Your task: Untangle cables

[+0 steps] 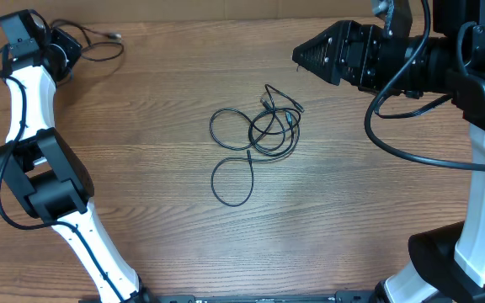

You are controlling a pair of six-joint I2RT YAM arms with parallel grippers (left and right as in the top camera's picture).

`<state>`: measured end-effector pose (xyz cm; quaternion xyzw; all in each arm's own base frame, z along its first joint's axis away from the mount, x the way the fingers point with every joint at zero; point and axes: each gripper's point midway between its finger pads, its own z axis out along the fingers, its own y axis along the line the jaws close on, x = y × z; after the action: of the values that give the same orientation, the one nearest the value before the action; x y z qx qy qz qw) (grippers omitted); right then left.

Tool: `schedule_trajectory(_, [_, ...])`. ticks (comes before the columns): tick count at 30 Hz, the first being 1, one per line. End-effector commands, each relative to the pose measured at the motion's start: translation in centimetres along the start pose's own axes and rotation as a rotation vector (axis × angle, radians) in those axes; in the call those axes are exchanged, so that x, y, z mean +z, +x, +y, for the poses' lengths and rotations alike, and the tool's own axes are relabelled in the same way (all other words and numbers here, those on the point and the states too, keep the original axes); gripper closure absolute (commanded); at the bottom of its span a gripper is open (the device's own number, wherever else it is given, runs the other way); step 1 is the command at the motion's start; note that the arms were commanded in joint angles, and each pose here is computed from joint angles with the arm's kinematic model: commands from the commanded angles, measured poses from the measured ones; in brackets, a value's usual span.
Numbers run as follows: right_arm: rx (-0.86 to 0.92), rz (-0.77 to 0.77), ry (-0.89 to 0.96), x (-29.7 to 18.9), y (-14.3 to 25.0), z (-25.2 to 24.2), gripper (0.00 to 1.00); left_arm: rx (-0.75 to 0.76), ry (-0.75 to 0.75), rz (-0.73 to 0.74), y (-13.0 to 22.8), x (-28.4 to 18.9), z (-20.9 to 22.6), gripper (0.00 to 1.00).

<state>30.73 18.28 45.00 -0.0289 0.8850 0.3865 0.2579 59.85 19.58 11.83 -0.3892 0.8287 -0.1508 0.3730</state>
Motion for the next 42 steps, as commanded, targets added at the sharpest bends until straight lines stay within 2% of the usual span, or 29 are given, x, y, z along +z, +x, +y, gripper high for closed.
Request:
schedule_trajectory(1, [-0.024, -0.011, -0.019, -0.6, 0.2, 0.8, 0.16, 0.119, -0.141, -0.087, -1.9, -0.4, 2.5, 0.20])
schedule_trajectory(2, [-0.024, -0.011, -0.019, -0.6, 0.2, 0.8, 0.16, 0.174, -0.162, -0.087, -1.9, -0.4, 2.8, 0.00])
schedule_trajectory(7, [-0.024, -0.011, -0.018, -0.6, 0.2, 0.7, 0.15, 0.360, -0.224, -0.012, -0.4, 0.2, 4.6, 0.00])
schedule_trajectory(13, [-0.025, -0.017, -0.007, -0.6, 0.1, 0.5, 0.14, 0.367, -0.264, 0.034, -0.1, -1.2, 5.3, 0.00])
schedule_trajectory(16, [-0.023, -0.059, 0.076, -0.6, -0.7, -0.9, 0.14, 0.373, -0.244, 0.009, -1.4, -3.9, 3.3, 0.00])
schedule_trajectory(19, [-0.021, -0.102, 0.161, -0.9, -1.4, -2.3, 0.04, 0.383, -0.162, -0.019, -2.3, -8.0, -0.5, 0.00])
schedule_trajectory(20, [-0.020, -0.112, 0.179, -1.0, -1.6, -2.7, 0.00, 0.387, -0.109, -0.015, -2.2, -9.6, -2.2, 0.00])
schedule_trajectory(22, [-0.019, -0.130, 0.215, -1.2, -1.9, -3.3, 0.00, 0.394, 0.046, 0.025, -1.1, -13.2, -6.0, 0.01])
schedule_trajectory(23, [-0.018, -0.139, 0.231, -1.3, -2.1, -3.6, 0.00, 0.397, 0.140, 0.057, -0.2, -15.2, -8.0, 0.00])
schedule_trajectory(24, [-0.010, -0.162, 0.270, -1.7, -2.6, -4.4, 0.00, 0.407, 0.326, 0.121, 1.9, -19.3, -11.8, 0.00])
schedule_trajectory(26, [0.004, -0.185, 0.301, -2.2, -3.1, -5.3, 0.00, 0.415, 0.449, 0.170, 3.7, -22.8, -14.4, 0.00])
schedule_trajectory(28, [0.026, -0.209, 0.322, -3.0, -3.6, -6.3, 0.00, 0.417, 0.509, 0.238, 6.3, -26.0, -16.1, 0.00])
schedule_trajectory(31, [0.062, -0.256, 0.356, -4.7, -4.5, -7.9, 0.00, 0.450, 0.486, 0.352, 11.1, -28.7, -17.2, 0.00])
schedule_trajectory(34, [0.048, -0.300, 0.397, -6.8, -5.2, -9.5, 0.00, 0.545, 0.433, 0.477, 16.4, -29.8, -17.7, 0.00])
schedule_trajectory(39, [0.095, -0.365, 0.472, -10.3, -5.2, -12.1, 0.00, 0.720, 0.219, 0.631, 24.0, -28.9, -16.5, 0.00])
schedule_trajectory(42, [0.142, -0.348, 0.508, -11.0, -4.1, -13.7, 0.00, 0.822, 0.176, 0.719, 28.5, -28.1, -16.7, 0.00])
